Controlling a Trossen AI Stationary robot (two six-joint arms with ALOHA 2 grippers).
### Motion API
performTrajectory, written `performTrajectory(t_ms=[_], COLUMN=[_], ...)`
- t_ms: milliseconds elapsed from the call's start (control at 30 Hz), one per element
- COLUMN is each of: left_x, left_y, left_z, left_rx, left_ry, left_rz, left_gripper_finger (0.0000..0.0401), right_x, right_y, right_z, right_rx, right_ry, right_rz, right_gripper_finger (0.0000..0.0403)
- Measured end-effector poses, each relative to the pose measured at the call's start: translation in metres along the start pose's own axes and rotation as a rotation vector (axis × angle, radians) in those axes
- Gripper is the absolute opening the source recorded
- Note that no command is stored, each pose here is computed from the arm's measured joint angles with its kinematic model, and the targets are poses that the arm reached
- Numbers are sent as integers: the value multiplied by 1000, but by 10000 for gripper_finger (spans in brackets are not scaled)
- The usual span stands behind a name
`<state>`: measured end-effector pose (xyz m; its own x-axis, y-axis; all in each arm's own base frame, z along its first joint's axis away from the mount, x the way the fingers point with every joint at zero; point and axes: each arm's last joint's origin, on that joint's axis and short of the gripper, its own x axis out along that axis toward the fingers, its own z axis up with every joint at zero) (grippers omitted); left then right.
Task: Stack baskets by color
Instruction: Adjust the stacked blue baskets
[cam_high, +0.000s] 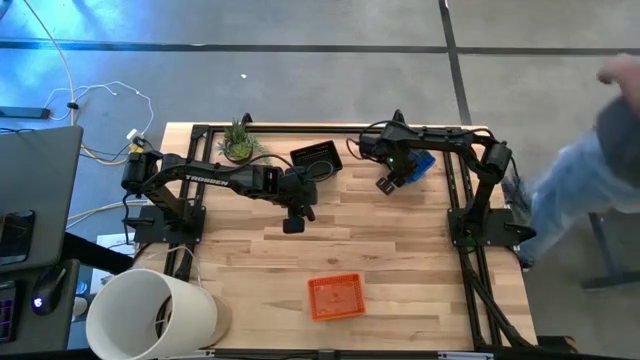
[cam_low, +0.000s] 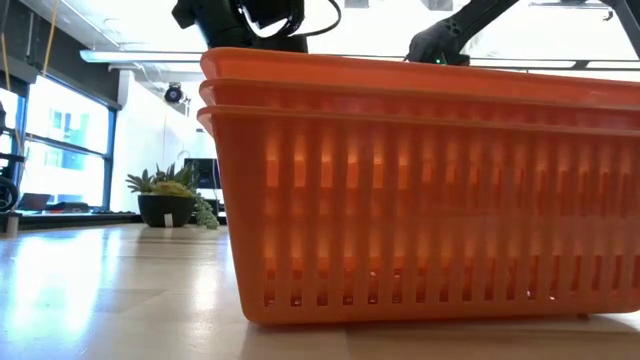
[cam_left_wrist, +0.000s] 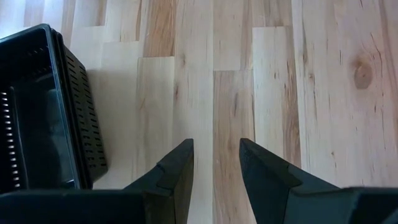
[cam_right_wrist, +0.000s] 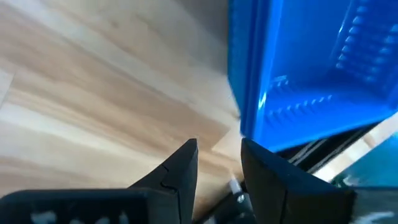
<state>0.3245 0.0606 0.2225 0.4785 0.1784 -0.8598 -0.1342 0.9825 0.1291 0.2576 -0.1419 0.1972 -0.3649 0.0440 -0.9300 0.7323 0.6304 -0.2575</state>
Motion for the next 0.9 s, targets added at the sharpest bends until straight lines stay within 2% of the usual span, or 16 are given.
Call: performTrajectory(t_ms=[333,567,900], left_x=[0,2,2], left_y=[0,-1,-1], left_z=[-1,-5,-5], left_rx=[1,4,3], left_ry=[6,36,33], left_rz=[0,-3,-3], left_gripper_finger=[115,115,115], right_x=[-2,-6,-8], right_y=[13,40,71], right_z=[-12,-31,-54], right_rx=[-53,-240,-427], right_ry=[102,104,54], right_rz=[110,55,-29], right_gripper_finger=[110,110,110])
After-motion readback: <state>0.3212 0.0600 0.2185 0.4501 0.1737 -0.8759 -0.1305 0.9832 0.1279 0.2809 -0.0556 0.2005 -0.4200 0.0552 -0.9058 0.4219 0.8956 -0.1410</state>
